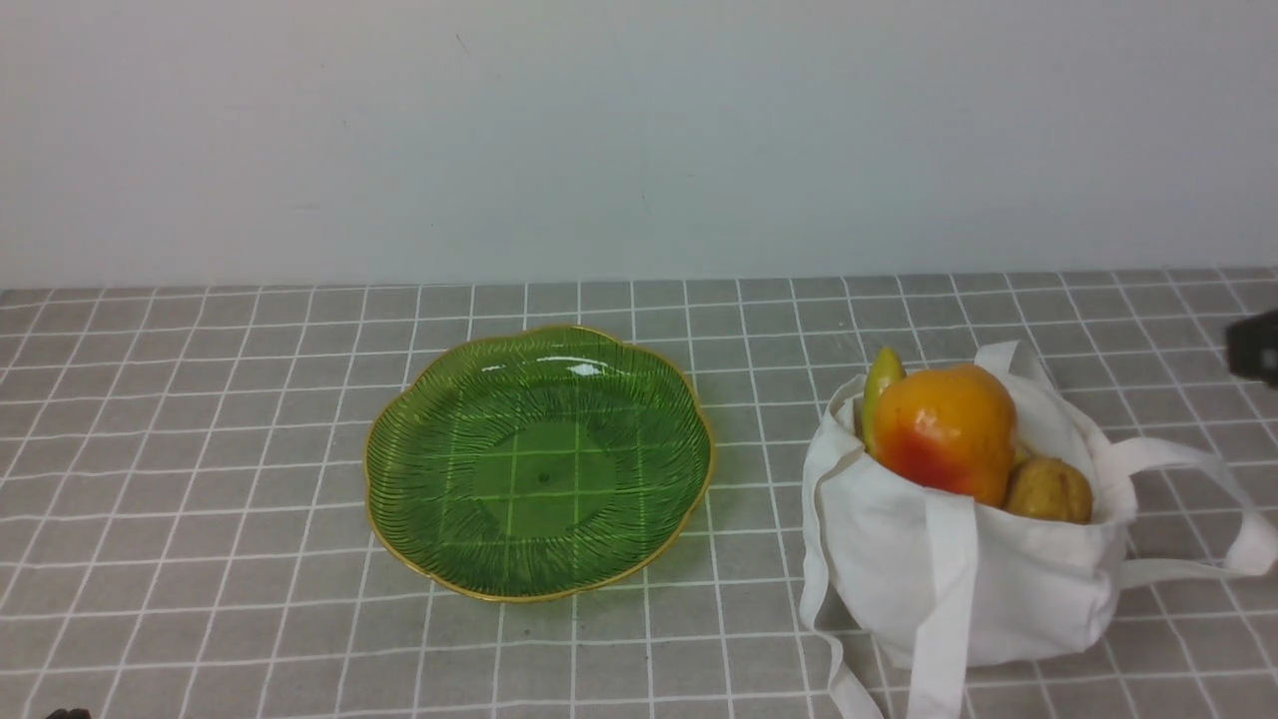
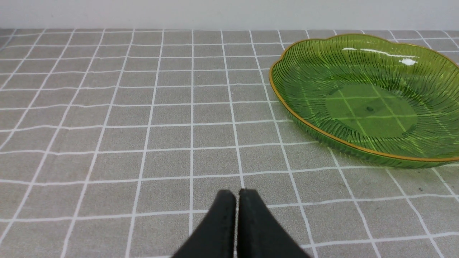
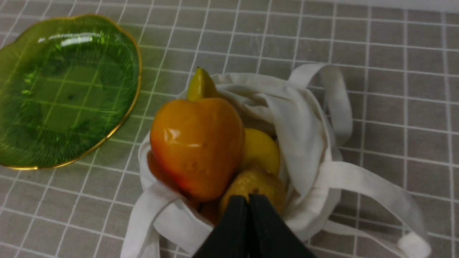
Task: Take the fruit out of the bag on the grey coffee tablecloth and place them on the plate.
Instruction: 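Reach into the cloth bag and grasp a fruit inside it with the right gripper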
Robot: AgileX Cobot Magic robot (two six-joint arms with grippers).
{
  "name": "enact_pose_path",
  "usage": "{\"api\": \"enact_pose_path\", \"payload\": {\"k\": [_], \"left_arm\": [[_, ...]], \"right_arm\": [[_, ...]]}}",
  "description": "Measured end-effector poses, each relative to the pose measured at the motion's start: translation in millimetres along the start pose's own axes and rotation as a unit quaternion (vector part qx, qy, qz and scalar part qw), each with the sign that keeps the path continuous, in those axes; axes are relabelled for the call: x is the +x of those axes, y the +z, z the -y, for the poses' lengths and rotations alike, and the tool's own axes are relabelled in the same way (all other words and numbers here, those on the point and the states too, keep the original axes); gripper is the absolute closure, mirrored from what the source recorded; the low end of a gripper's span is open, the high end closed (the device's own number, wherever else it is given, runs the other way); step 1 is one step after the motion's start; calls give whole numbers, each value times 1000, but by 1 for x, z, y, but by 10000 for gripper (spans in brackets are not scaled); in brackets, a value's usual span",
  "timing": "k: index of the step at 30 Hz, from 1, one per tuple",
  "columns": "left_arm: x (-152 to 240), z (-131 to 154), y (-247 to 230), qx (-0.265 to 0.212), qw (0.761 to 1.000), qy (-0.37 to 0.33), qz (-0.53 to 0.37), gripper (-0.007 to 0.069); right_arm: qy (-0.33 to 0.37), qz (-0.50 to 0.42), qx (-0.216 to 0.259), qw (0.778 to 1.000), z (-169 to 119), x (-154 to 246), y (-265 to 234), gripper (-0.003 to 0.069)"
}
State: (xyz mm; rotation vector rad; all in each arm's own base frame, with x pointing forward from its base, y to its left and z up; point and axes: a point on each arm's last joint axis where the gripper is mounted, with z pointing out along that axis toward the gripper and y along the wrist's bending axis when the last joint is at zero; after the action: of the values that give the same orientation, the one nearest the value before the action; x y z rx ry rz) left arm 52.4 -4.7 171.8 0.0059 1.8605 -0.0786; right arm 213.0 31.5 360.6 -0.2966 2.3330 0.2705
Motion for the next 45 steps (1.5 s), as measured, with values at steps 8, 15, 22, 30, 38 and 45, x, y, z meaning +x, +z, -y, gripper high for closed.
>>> {"api": "enact_pose_path", "payload": {"k": [8, 15, 22, 30, 38, 45], "left_arm": [[0, 0, 0, 0, 1000, 0, 0, 633], [0, 0, 0, 0, 1000, 0, 0, 633], [0, 0, 0, 0, 1000, 0, 0, 633], [0, 0, 0, 0, 1000, 0, 0, 633], [0, 0, 0, 0, 1000, 0, 0, 633], [0, 0, 0, 0, 1000, 0, 0, 633]], "right_arm": [[61, 8, -72, 995, 3, -26, 50, 584], [43, -26, -99, 994, -5, -24, 99, 277], [-32, -50, -95, 994, -22, -18, 134, -6], [-99, -59, -66, 991, -31, -14, 152, -32], [-119, -86, -46, 988, -30, -9, 152, -32], [-73, -117, -36, 990, -29, -5, 151, -32]]}}
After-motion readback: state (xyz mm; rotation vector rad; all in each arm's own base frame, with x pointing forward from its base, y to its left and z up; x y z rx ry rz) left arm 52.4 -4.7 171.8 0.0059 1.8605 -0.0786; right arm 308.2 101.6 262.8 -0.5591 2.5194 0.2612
